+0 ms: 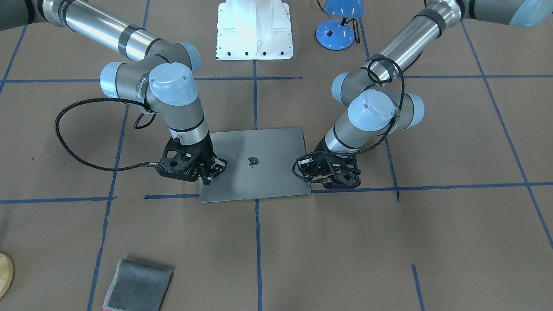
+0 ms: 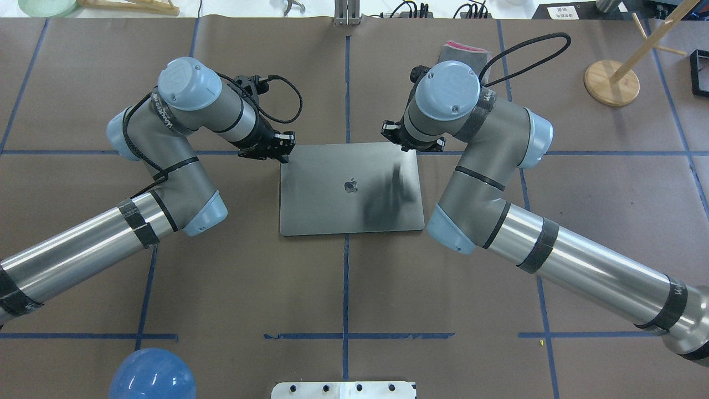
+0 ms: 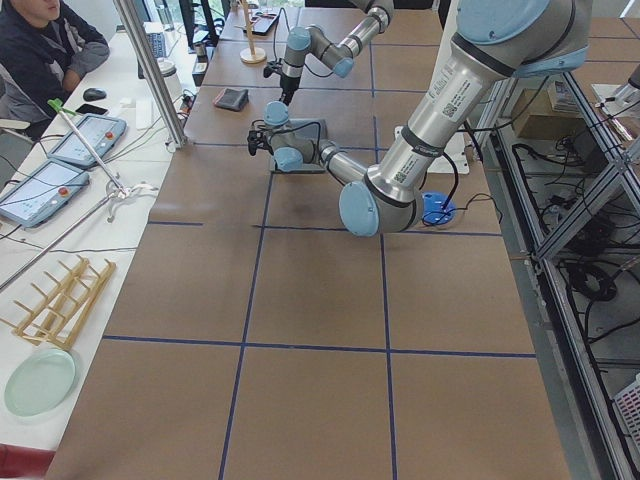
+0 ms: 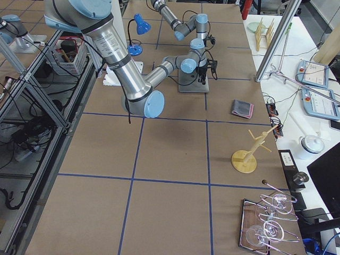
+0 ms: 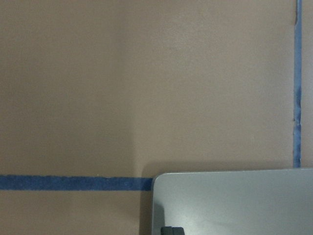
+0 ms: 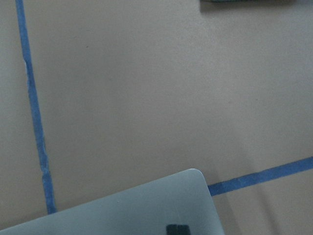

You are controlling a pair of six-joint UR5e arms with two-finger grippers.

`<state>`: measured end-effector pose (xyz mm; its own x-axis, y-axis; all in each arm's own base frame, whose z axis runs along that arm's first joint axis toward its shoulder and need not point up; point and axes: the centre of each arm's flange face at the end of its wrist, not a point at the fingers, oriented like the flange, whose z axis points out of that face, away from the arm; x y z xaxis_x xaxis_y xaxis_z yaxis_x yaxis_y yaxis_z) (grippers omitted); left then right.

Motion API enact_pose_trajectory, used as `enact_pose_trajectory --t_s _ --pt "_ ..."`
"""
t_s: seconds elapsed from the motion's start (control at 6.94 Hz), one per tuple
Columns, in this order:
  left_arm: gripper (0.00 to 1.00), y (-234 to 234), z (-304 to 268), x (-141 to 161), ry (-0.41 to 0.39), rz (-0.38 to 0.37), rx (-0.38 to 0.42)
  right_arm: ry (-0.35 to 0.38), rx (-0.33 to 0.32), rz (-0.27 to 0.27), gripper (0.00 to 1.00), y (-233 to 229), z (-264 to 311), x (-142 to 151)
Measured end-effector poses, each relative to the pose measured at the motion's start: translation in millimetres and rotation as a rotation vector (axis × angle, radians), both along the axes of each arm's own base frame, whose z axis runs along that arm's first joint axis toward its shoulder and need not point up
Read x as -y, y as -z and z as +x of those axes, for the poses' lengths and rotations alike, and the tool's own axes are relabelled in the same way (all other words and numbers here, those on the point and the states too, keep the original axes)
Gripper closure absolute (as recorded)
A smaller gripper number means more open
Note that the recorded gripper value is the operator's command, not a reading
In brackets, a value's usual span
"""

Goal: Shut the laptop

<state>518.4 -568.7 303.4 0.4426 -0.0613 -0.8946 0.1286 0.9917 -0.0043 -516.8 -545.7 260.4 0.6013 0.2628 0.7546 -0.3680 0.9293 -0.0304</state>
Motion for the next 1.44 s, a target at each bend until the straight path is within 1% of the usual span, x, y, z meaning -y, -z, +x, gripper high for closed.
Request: enact_pose_trajectory --t_s 0.14,0.29,0.43,0.58,0.72,0.86,1.01,1.15,1.3,1.44 --pt "0.07 1 0 0 0.000 0.000 0.000 0.008 0.008 -0.003 0.01 3 1 1" --pt "0.00 1 -2 1 0.001 -0.003 0.000 0.012 0.011 -0.009 0.00 3 3 2" --pt "0.00 -1 -7 2 0.007 -0.004 0.001 0.013 0.014 -0.019 0.00 1 9 5" --pt "0.00 -10 -20 3 0.012 -0.014 0.013 0.020 0.023 -0.042 0.00 -4 23 13" --pt "0.00 -22 -45 9 0.008 -0.032 0.041 0.042 0.030 -0.064 0.00 -18 47 22" --pt "0.00 -31 -82 17 -0.004 -0.035 0.075 0.077 0.016 -0.053 0.00 -43 77 29" --pt "0.00 -44 -127 21 -0.022 -0.019 0.128 0.125 -0.015 -0.020 0.00 -77 115 36" --pt "0.00 -56 -176 23 -0.057 0.024 0.199 0.181 -0.051 0.015 0.00 -118 162 45" --pt "0.00 -78 -229 23 -0.111 0.082 0.274 0.240 -0.085 0.050 0.00 -162 215 51" --pt "0.00 -114 -286 21 -0.172 0.141 0.340 0.302 -0.107 0.085 0.00 -207 276 54"
